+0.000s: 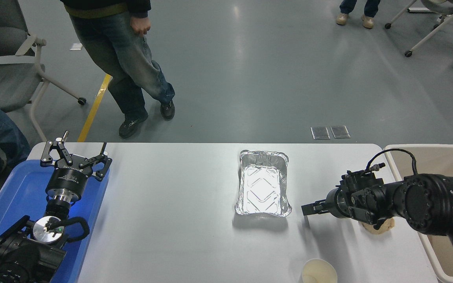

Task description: Pick up paper cup place in dustbin

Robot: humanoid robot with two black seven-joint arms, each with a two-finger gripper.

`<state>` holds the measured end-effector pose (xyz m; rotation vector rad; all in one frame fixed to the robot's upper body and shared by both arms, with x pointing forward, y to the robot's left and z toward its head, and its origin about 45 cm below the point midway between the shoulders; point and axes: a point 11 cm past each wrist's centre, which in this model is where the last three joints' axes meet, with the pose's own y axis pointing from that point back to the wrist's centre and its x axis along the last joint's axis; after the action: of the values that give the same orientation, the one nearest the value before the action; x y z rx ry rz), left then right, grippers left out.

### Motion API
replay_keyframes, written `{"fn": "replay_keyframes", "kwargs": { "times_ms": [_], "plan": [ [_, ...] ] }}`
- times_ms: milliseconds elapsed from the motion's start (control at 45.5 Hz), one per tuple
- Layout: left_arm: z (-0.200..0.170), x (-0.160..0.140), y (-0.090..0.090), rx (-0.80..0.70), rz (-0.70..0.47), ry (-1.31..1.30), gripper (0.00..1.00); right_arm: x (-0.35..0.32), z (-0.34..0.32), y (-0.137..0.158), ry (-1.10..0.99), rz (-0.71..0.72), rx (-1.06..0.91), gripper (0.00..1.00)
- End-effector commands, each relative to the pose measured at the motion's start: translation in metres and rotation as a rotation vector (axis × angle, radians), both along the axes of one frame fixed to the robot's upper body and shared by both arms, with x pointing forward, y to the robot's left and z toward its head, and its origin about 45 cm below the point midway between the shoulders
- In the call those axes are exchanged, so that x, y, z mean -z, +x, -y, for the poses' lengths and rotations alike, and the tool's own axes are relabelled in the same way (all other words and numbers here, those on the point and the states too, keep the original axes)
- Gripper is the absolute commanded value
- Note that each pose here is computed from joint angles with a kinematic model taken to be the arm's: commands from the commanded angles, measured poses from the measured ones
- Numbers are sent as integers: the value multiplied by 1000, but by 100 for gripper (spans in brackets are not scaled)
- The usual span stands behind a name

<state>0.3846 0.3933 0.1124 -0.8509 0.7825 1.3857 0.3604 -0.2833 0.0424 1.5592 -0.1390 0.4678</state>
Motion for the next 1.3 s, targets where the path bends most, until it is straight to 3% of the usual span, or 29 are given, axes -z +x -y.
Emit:
{"fn": "replay_keyframes", "kwargs": {
  "times_ms": [0, 330, 725, 967, 1275],
  "plan": [
    [0, 0, 0, 1, -1, 0, 99, -1, 3, 0, -2, 1, 3, 100],
    [0, 0, 0, 0, 0, 0, 99, -23, -2, 8, 74, -7, -10, 100],
    [0, 0, 0, 0, 0, 0, 99, -153, 31, 33, 111, 26, 114, 100],
    [0, 0, 0, -3, 1, -1, 99, -239, 45, 1, 176, -50, 150, 100],
    [0, 0, 0, -3, 1, -1, 99, -335, -6, -45, 212, -265, 55, 100]
  ]
}}
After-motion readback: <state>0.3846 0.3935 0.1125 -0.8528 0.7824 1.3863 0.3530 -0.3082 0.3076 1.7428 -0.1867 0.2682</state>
